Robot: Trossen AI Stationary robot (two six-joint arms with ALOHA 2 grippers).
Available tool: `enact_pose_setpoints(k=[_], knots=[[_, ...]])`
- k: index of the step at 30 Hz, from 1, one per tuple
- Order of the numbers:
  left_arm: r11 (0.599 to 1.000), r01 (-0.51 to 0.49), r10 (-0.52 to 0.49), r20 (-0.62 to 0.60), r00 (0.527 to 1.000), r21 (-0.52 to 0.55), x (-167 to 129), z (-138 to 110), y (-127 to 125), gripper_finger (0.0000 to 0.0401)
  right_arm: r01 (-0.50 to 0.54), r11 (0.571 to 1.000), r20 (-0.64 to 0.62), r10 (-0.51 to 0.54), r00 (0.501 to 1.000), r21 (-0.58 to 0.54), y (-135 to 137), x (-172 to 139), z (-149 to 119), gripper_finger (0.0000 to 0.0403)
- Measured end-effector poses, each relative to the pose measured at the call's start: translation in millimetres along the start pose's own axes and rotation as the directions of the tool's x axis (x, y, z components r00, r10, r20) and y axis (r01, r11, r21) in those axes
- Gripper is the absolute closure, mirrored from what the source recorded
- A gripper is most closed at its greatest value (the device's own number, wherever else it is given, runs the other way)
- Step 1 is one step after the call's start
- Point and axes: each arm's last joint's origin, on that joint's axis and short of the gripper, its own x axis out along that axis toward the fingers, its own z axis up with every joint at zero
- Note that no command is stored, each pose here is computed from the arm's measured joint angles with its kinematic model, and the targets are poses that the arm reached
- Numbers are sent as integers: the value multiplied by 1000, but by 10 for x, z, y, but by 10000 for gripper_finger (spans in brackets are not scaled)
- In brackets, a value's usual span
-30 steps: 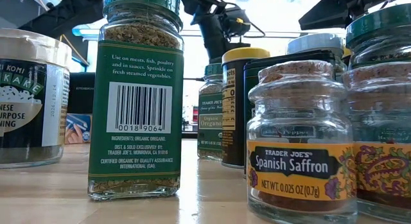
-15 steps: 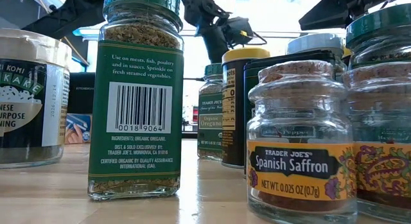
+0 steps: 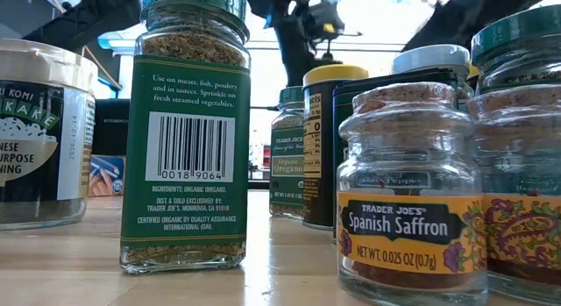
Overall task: Shelf spices
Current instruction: Put the red seasoning can on the shelf aligned with the other red seasoning can
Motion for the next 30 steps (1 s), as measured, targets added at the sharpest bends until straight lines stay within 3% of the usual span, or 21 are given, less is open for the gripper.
enact_pose_setpoints(k=[6, 10, 12, 15, 18, 25, 30], knots=[[997, 15, -5, 138, 990, -69, -622, 77, -13, 400, 88, 994, -141, -97, 985, -65, -235, 437, -20, 287], [993, 20, 8, 230, 973, -117, -1131, 68, -31, 400, 191, 980, -207, -200, 958, -64, -471, 707, -42, 288], [988, 37, 2, 253, 967, -151, -1384, 11, -35, 400, 197, 979, -230, -204, 952, -53, -589, 844, -43, 294], [978, 76, -28, 240, 970, -196, -1697, -123, -77, 400, 141, 990, -256, -144, 956, -31, -729, 1050, -60, 315], [965, 101, -57, 181, 982, -244, -1905, -254, -177, 400, 181, 983, -286, -182, 941, -31, -857, 1233, -129, 343], [958, -71, 84, 36, 996, -277, -2194, -374, -576, 401, 172, 985, -294, -161, 942, 11, -987, 1578, -271, 391], [950, -107, 114, 8, 993, -293, -2268, -453, -757, 401, 130, 991, -303, -114, 946, 33, -972, 1709, -359, 402]])
